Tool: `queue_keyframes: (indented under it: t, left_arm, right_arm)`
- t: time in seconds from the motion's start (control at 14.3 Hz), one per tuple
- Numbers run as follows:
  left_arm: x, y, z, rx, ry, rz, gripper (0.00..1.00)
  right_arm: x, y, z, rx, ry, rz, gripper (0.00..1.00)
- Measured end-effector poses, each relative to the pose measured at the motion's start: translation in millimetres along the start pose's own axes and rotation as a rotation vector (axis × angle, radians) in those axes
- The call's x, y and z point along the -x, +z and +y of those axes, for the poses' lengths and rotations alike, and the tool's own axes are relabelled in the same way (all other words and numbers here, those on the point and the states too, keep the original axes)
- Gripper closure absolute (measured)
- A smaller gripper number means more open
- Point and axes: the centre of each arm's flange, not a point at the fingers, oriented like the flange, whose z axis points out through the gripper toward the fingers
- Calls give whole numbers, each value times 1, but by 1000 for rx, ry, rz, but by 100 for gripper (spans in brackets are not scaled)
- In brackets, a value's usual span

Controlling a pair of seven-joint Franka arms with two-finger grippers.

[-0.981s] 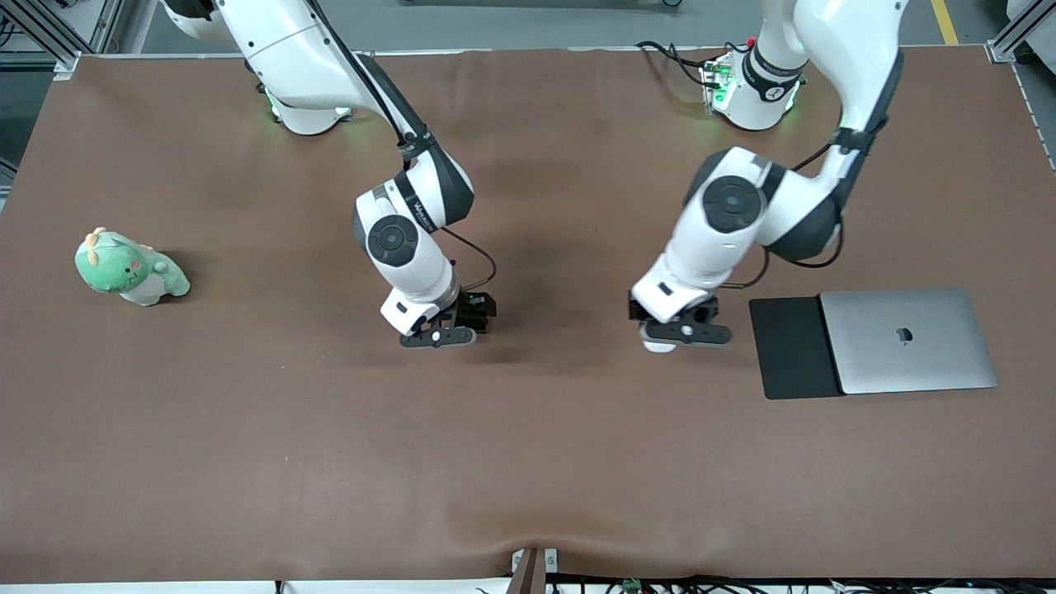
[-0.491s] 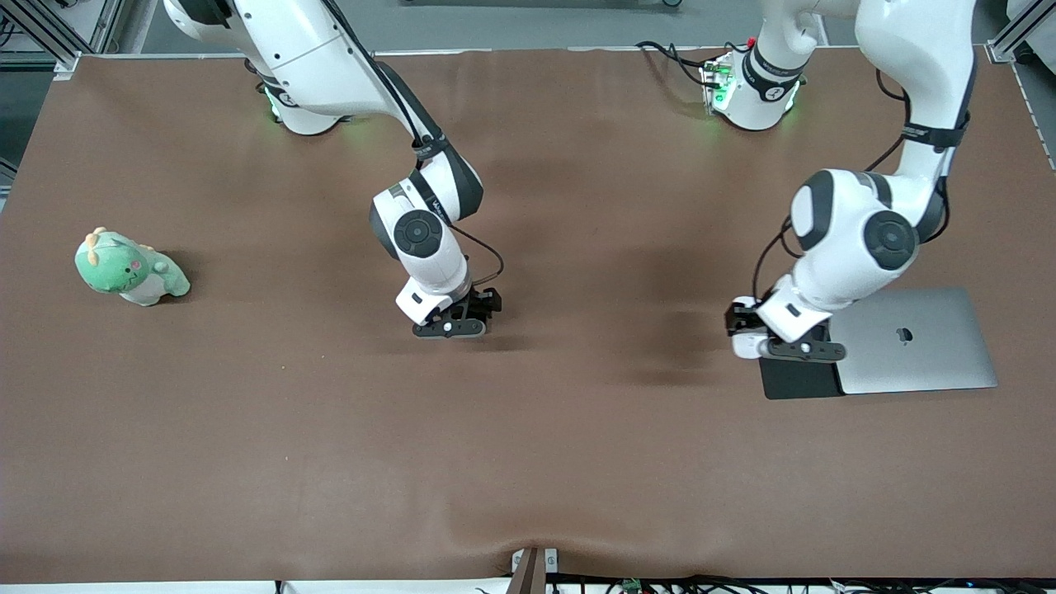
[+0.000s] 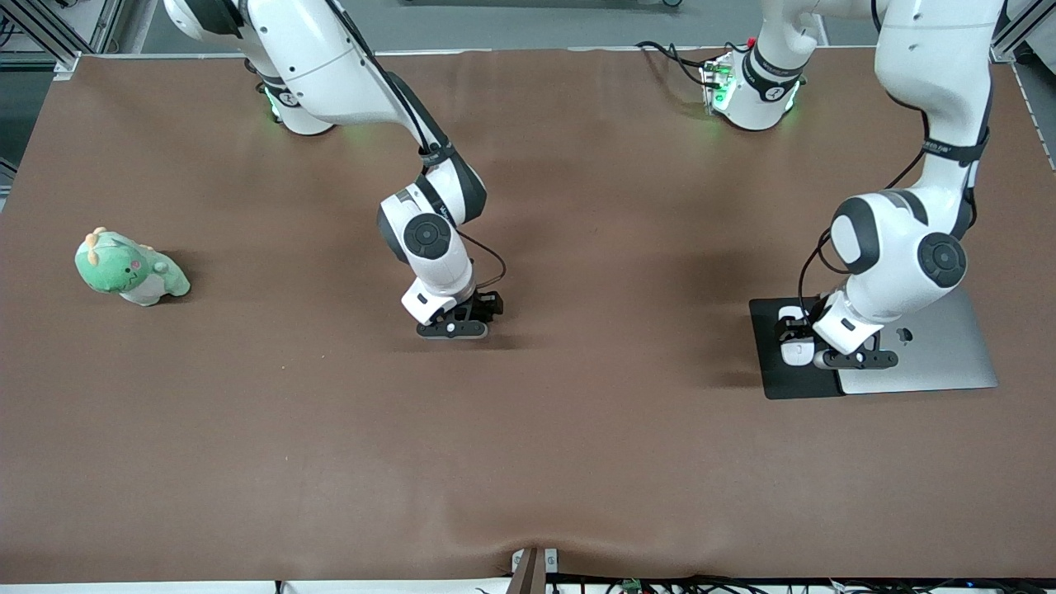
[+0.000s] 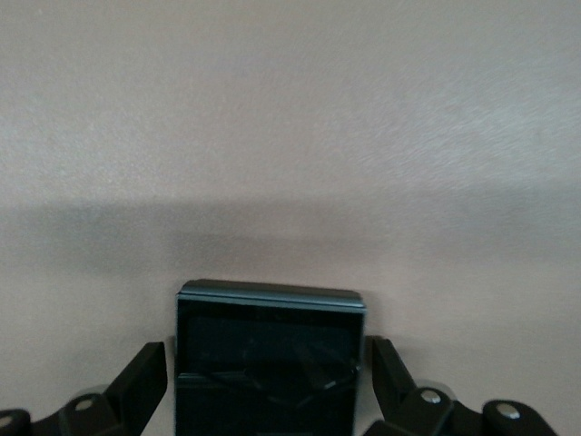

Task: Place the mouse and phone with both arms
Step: 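Carry the mouse to the pad while the right gripper grasps the phone, then lower the mouse onto the pad while the right gripper carries the phone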

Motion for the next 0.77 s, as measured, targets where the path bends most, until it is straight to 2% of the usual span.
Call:
queue_keyframes:
  t: [0.14,0.28,0.35,0.56,0.77]
  left_arm:
    - [-1,17,-3,-8,-16,8,39]
    - [-5,27,-7,-16,-24,11,39]
    - [-7,30,-9,-21,-26,12,39]
    - [-15,34,-15,-33,-31,17,39]
    - [-20,39,-17,-37,-34,19,39]
  right_arm:
    - [1,2,-1,1,2,6,0]
    - [0,-4,-4,5,-11,10,16]
    - [-1,-8,-3,14,-12,1,19]
    - [-18,-27,22,80,7,-57,20]
    - [-57,-96,82,101,0,-111,20]
